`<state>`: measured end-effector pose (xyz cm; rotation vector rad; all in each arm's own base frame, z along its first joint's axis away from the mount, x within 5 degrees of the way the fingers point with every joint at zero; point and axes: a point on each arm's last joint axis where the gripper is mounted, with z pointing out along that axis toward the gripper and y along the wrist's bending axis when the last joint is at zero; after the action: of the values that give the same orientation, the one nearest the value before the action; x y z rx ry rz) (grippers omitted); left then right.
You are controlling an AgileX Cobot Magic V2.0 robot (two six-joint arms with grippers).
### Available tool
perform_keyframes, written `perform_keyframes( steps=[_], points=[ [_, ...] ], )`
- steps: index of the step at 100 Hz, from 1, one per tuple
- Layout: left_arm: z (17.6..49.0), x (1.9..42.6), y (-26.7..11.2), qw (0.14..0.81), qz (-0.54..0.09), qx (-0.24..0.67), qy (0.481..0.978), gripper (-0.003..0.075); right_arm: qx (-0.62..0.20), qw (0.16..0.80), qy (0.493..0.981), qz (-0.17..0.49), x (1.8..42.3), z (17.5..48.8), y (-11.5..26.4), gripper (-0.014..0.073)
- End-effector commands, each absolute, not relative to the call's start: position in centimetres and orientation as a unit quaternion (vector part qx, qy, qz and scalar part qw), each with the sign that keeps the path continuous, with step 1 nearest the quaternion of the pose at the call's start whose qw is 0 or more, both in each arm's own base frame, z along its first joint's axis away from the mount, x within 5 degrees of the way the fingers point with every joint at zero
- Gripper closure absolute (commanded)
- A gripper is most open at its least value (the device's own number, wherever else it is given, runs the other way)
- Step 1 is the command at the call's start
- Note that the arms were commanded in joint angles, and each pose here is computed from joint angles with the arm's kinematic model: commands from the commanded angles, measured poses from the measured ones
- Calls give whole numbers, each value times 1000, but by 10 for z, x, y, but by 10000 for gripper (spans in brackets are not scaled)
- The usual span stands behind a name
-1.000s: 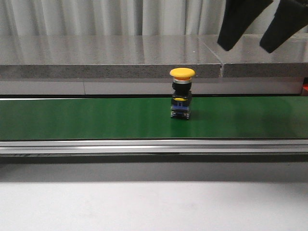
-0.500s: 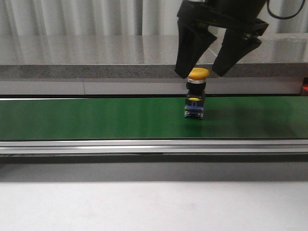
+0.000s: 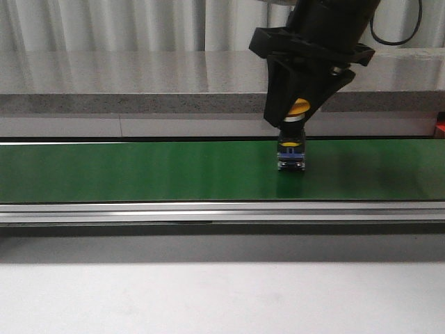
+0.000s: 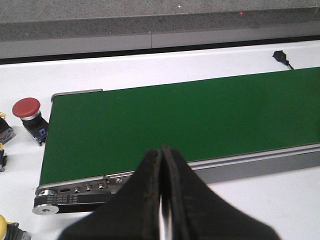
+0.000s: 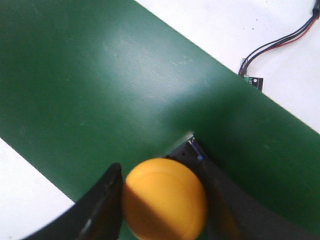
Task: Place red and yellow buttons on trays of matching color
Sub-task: 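Lower the right gripper over the yellow button and grasp it, then carry the yellow button with the right gripper into the yellow tray and release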
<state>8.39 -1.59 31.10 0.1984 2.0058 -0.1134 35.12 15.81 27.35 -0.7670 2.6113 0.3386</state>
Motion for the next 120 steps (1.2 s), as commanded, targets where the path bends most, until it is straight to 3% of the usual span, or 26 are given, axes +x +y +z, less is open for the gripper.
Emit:
perform_keyframes(
  steps=[1, 28, 55, 75, 90, 120],
  points=[
    [325, 86, -17, 569, -60, 78, 817, 741, -272, 266, 916, 129, 347, 310, 156, 508],
    [325, 86, -17, 569, -60, 78, 817, 741, -192, 313, 918, 146, 329, 345, 132, 506],
    [325, 86, -17, 569, -60, 78, 817, 741, -101, 343, 924, 137, 293, 365, 77, 506],
    [325, 86, -17, 569, -60, 78, 817, 741, -25, 352, 929, 111, 263, 362, 29, 506],
    [325, 86, -17, 569, -60, 78, 817, 741, 75, 374, 921, 77, 240, 357, -19, 506],
    [325, 86, -17, 569, -60, 78, 817, 741, 261, 360, 895, 39, 216, 325, -85, 506]
  ],
)
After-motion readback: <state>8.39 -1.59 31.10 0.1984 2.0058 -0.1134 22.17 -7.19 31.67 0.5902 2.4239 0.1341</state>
